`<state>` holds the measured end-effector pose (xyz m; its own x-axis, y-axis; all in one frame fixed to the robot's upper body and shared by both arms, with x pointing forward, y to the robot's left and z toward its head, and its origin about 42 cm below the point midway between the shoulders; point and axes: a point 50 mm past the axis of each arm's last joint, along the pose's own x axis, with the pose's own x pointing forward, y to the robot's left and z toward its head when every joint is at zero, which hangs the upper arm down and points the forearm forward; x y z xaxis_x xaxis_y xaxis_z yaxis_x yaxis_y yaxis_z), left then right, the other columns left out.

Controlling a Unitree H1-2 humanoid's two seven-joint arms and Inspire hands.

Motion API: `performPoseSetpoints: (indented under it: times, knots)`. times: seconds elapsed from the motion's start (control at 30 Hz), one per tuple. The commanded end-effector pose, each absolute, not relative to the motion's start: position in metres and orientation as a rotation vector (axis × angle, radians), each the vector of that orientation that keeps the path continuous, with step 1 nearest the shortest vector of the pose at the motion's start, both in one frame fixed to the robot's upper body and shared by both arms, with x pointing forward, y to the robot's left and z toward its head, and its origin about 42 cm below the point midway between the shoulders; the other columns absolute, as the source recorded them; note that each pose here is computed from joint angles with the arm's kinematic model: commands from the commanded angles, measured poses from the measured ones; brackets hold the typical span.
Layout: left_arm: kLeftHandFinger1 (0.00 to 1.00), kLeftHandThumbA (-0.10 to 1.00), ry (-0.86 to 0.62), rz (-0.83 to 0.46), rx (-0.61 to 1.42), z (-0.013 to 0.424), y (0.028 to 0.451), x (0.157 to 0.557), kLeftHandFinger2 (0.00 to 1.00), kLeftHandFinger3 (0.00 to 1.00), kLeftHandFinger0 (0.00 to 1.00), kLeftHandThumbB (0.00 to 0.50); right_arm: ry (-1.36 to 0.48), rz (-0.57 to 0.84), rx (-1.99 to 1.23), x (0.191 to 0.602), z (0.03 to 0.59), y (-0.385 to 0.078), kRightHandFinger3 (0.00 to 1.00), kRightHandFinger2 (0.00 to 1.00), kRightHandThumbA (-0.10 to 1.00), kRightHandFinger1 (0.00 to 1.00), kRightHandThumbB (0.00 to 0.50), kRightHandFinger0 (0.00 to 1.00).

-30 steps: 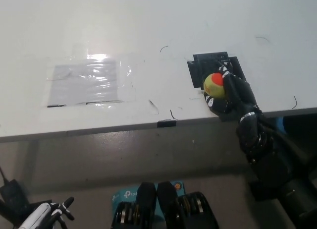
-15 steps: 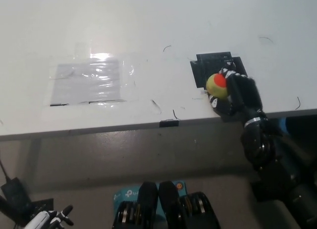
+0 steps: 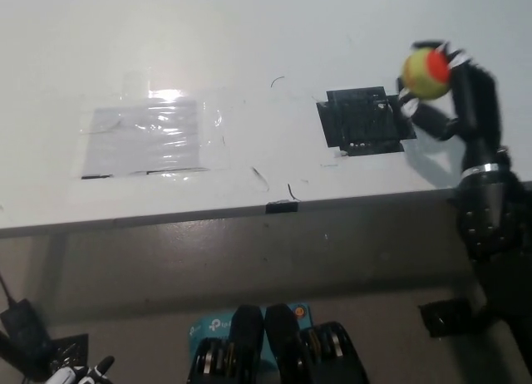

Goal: The robot uses right hand to squeeze a small tennis ball placed on the black area of the table

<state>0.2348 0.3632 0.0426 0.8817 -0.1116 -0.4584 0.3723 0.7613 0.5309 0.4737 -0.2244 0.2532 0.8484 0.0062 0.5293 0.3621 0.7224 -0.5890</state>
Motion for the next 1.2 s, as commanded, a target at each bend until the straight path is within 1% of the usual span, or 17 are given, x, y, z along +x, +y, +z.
performPoseSetpoints:
  times: [0.0,0.03,0.07,0.13,0.17,0.2,0.23,0.3,0.33,0.47,0.57,0.7,0.77,0.9,1.03,1.1,1.17]
  knots:
    - [0.24,1.00,0.368,-0.249,0.664,0.055,0.367,0.235,0.45,0.49,0.26,0.459,-0.616,-0.257,-0.616,0.462,0.280,-0.235,0.16,0.18,-0.10,0.00,0.267,0.00]
    - [0.24,1.00,0.377,-0.249,0.669,0.055,0.367,0.236,0.45,0.50,0.27,0.476,-0.617,-0.255,-0.590,0.458,0.278,-0.236,0.15,0.14,-0.10,0.00,0.273,0.00]
    - [0.24,1.00,0.373,-0.250,0.671,0.054,0.368,0.235,0.44,0.50,0.26,0.472,-0.611,-0.264,-0.573,0.455,0.276,-0.235,0.11,0.08,-0.10,0.00,0.264,0.00]
    - [0.23,1.00,0.374,-0.249,0.666,0.054,0.368,0.235,0.44,0.49,0.25,0.476,-0.610,-0.272,-0.577,0.446,0.272,-0.232,0.08,0.03,-0.10,0.00,0.241,0.00]
    - [0.22,1.00,0.359,-0.256,0.672,0.054,0.367,0.235,0.44,0.49,0.24,0.444,-0.615,-0.277,-0.570,0.439,0.267,-0.227,0.06,0.02,-0.10,0.00,0.251,0.00]
    - [0.22,1.00,0.357,-0.257,0.673,0.054,0.367,0.234,0.44,0.49,0.24,0.443,-0.615,-0.277,-0.569,0.438,0.266,-0.227,0.06,0.03,-0.10,0.00,0.251,0.00]
    - [0.23,1.00,0.353,-0.261,0.680,0.056,0.367,0.237,0.45,0.50,0.25,0.460,-0.625,-0.283,-0.554,0.434,0.265,-0.225,0.05,0.04,-0.10,0.00,0.250,0.00]
    - [0.24,1.00,0.356,-0.267,0.679,0.055,0.367,0.237,0.47,0.51,0.26,0.460,-0.655,-0.281,-0.499,0.420,0.254,-0.217,0.02,0.11,-0.10,0.00,0.255,0.00]
    - [0.24,1.00,0.358,-0.266,0.677,0.054,0.367,0.237,0.46,0.51,0.26,0.475,-0.662,-0.271,-0.464,0.416,0.249,-0.213,0.02,0.14,-0.10,0.00,0.254,0.00]
    - [0.24,1.00,0.353,-0.267,0.676,0.054,0.367,0.236,0.46,0.54,0.27,0.483,-0.644,-0.279,-0.435,0.402,0.240,-0.204,0.05,0.22,-0.10,0.00,0.213,0.00]
    - [0.24,1.00,0.361,-0.262,0.669,0.053,0.365,0.235,0.47,0.58,0.27,0.479,-0.683,-0.286,-0.406,0.389,0.236,-0.197,0.04,0.21,-0.10,0.00,0.204,0.00]
    - [0.24,1.00,0.356,-0.269,0.667,0.053,0.366,0.235,0.47,0.55,0.27,0.472,-0.706,-0.290,-0.392,0.384,0.236,-0.193,0.01,0.18,-0.10,0.00,0.196,0.00]
    - [0.25,1.00,0.354,-0.268,0.659,0.053,0.366,0.235,0.47,0.54,0.26,0.481,-0.725,-0.300,-0.368,0.384,0.235,-0.193,0.01,0.17,-0.10,0.00,0.219,0.00]
    - [0.26,1.00,0.358,-0.270,0.670,0.055,0.365,0.235,0.47,0.55,0.28,0.481,-0.721,-0.311,-0.357,0.383,0.237,-0.193,0.00,0.15,-0.10,0.00,0.227,0.00]
    - [0.22,1.00,0.358,-0.269,0.668,0.054,0.366,0.234,0.46,0.54,0.25,0.480,-0.716,-0.321,-0.353,0.382,0.237,-0.194,0.00,0.15,-0.10,0.00,0.216,0.00]
    - [0.23,1.00,0.360,-0.270,0.674,0.053,0.366,0.234,0.46,0.55,0.26,0.491,-0.718,-0.325,-0.354,0.382,0.236,-0.195,0.00,0.14,-0.10,0.00,0.229,0.00]
    - [0.22,1.00,0.356,-0.270,0.668,0.053,0.366,0.234,0.45,0.54,0.25,0.482,-0.708,-0.330,-0.360,0.382,0.235,-0.196,0.00,0.12,-0.10,0.00,0.235,0.00]
